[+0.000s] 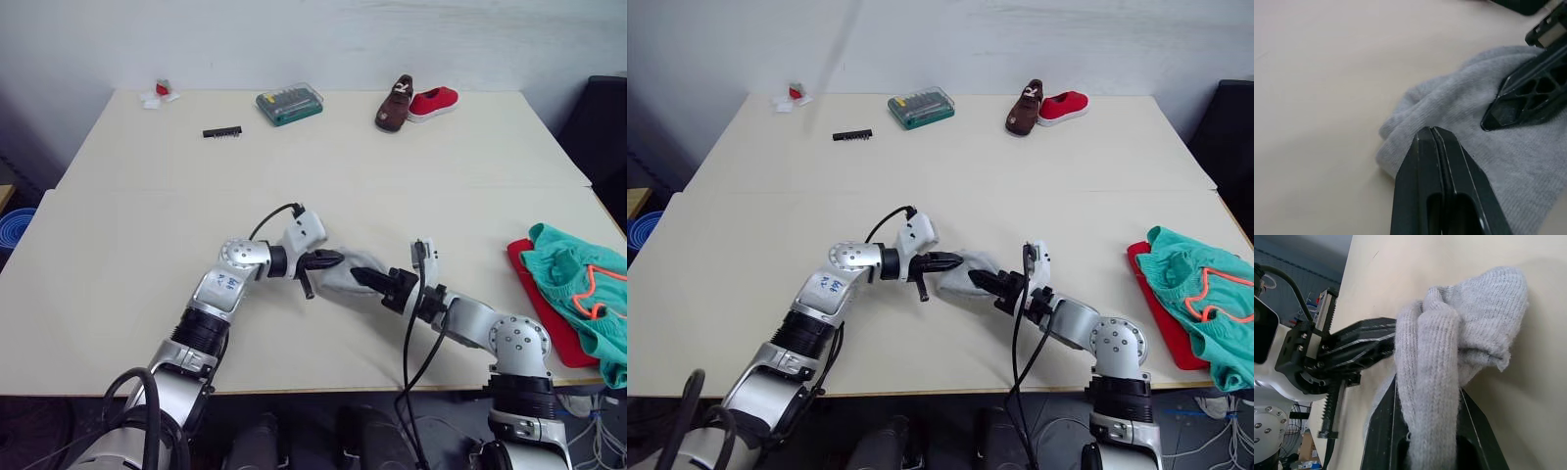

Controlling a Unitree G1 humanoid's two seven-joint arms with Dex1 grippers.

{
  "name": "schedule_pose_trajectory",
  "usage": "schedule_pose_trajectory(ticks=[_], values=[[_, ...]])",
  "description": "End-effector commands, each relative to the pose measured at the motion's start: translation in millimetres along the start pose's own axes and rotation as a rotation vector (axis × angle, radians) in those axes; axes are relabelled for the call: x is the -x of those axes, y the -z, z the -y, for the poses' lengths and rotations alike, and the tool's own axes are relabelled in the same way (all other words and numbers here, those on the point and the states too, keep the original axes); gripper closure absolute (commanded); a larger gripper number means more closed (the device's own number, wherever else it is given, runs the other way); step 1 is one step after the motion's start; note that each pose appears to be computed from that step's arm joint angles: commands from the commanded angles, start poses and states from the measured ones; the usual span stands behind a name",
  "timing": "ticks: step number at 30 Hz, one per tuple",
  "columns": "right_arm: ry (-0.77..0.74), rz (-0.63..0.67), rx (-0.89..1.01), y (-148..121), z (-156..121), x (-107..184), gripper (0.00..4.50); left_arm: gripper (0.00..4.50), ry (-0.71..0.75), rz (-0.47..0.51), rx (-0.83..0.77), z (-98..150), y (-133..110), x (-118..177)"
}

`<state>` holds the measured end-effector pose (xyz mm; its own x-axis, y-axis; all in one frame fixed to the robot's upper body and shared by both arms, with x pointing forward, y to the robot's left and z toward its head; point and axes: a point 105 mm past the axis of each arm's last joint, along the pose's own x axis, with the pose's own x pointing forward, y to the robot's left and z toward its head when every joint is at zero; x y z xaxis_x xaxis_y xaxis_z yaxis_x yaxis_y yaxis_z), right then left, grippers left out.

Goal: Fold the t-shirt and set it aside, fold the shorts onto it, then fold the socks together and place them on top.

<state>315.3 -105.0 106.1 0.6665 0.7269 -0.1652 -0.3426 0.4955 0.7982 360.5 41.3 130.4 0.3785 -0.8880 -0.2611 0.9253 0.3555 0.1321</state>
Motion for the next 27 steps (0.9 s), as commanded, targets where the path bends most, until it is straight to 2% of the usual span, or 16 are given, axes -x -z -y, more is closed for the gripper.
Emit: schedule_pose_trajectory(ticks=[1, 4, 9, 12, 17, 22, 25, 27], values=[[0.060, 0.021, 0.019, -5, 10, 22, 4.46, 3.60, 0.075, 0.152, 0.004, 4, -33, 23], [0.033, 0.048, 0.077, -13, -4, 44, 4.46, 2.62, 0.191, 0.235, 0.037, 14, -49, 43], [0.028, 0.176, 0.165, -39, -33, 115, 4.46, 1.03, 0.401, 0.273, 0.074, 38, -70, 62], [0.092, 0.273, 0.171, -54, -41, 162, 4.46, 0.06, 0.521, 0.279, 0.057, 54, -82, 66], [0.314, 0.482, 0.154, -88, -29, 243, 4.46, 0.00, 0.615, 0.288, 0.011, 67, -97, 70], [0.495, 0.715, 0.084, -121, -9, 316, 4.46, 0.00, 0.567, 0.330, 0.009, 66, -105, 65], [0.658, 0.857, 0.024, -133, 21, 353, 4.46, 0.00, 0.532, 0.318, 0.005, 66, -99, 61], [0.739, 0.886, -0.039, -132, 43, 366, 4.46, 0.00, 0.513, 0.313, 0.008, 67, -97, 59]])
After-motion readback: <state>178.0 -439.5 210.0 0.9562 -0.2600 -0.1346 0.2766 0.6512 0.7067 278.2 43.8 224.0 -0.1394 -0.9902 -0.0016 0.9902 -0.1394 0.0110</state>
